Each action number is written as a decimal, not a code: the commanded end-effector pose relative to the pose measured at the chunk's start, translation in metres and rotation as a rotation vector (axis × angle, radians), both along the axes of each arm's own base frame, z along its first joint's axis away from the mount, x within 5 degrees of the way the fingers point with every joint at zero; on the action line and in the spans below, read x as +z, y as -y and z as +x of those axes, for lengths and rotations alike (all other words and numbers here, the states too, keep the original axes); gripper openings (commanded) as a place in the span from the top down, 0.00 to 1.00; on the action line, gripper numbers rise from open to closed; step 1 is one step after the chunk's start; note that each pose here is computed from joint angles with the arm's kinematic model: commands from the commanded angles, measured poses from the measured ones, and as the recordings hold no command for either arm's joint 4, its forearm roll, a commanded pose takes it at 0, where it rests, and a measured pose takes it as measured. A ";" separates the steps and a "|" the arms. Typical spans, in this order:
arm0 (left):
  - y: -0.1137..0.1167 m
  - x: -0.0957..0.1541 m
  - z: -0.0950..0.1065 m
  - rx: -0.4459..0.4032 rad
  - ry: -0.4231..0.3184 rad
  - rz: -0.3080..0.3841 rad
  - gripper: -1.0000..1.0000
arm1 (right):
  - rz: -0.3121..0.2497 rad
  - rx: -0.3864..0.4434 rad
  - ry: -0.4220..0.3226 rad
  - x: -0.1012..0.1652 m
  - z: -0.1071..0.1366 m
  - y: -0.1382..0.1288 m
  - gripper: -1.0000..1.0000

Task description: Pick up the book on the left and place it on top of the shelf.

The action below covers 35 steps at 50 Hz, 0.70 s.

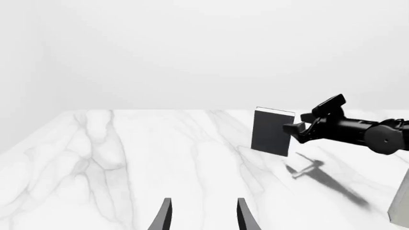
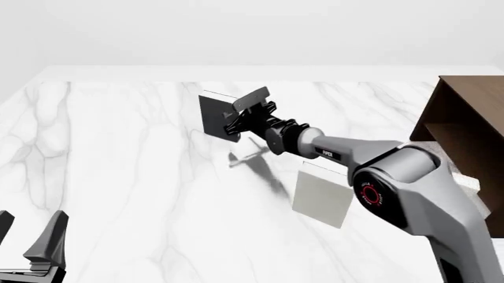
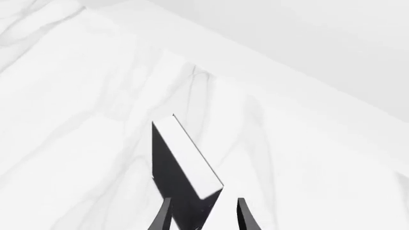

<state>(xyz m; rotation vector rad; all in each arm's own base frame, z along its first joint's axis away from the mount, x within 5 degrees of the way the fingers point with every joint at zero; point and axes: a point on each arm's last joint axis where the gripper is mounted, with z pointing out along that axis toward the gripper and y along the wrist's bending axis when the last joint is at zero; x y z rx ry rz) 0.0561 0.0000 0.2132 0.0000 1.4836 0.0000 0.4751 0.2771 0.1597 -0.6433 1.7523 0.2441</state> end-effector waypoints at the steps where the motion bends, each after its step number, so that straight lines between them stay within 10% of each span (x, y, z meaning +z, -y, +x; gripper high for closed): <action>1: 0.000 0.000 0.000 0.000 0.000 0.000 0.00 | 0.001 0.003 -0.009 -0.008 0.003 -0.005 0.00; 35: 0.000 0.000 0.000 0.000 0.000 0.000 0.00 | -0.003 0.008 -0.018 -0.019 0.013 -0.014 0.00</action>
